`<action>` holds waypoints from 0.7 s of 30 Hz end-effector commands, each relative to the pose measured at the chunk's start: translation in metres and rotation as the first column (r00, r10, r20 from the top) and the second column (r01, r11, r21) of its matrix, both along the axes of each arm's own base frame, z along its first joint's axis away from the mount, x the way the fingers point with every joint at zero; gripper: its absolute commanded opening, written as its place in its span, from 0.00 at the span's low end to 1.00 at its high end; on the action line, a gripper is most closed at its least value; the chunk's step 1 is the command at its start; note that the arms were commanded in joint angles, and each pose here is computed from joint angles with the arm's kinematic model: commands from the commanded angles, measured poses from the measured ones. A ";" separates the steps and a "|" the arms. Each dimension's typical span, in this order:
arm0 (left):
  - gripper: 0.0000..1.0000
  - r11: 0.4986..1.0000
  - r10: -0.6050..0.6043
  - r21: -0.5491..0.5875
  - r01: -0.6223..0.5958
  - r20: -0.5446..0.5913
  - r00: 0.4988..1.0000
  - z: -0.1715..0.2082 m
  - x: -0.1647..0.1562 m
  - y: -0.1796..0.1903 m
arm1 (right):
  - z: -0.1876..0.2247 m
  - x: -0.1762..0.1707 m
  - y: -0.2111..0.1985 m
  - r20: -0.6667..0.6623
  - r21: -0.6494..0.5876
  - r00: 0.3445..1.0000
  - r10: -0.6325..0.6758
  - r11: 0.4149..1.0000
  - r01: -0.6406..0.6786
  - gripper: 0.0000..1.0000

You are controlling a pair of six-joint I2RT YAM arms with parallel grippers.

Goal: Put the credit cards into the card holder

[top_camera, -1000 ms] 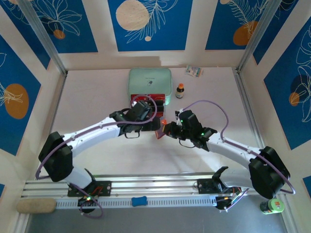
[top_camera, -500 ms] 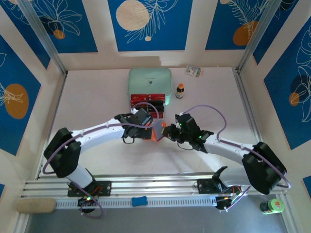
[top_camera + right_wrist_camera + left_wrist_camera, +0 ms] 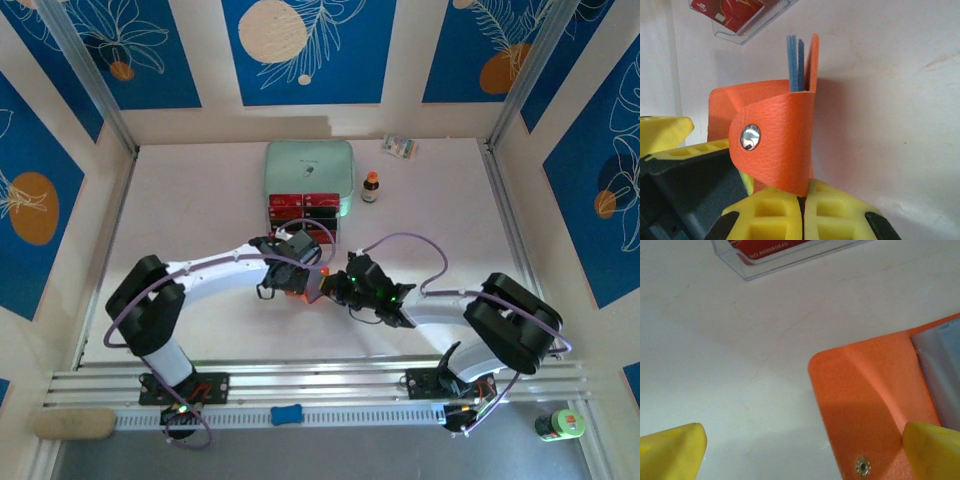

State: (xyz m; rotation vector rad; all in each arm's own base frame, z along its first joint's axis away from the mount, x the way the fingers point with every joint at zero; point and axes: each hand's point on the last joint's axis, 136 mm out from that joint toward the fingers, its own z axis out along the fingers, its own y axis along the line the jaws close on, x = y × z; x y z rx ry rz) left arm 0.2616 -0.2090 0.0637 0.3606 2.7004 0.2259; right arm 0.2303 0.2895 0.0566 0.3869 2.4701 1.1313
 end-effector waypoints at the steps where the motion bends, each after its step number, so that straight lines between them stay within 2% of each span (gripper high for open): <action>1: 1.00 0.994 -0.027 0.107 0.026 0.000 1.000 -0.003 -0.002 0.011 | -0.001 0.006 0.002 0.023 0.030 0.997 -0.073 0.997 0.072 0.00; 12: 1.00 0.977 -0.010 0.214 0.014 -0.023 1.000 -0.029 -0.009 0.034 | -0.028 -0.013 -0.007 -0.047 -0.046 0.992 -0.114 0.993 0.112 0.00; 17: 1.00 0.963 -0.013 0.268 0.021 -0.032 0.999 -0.038 -0.007 0.038 | -0.028 -0.015 -0.015 -0.055 -0.089 0.992 -0.110 0.991 0.105 0.16; 21: 0.99 0.955 -0.016 0.296 0.026 -0.034 0.999 -0.041 -0.005 0.040 | -0.032 -0.017 -0.022 -0.072 -0.103 0.991 -0.110 0.989 0.102 0.19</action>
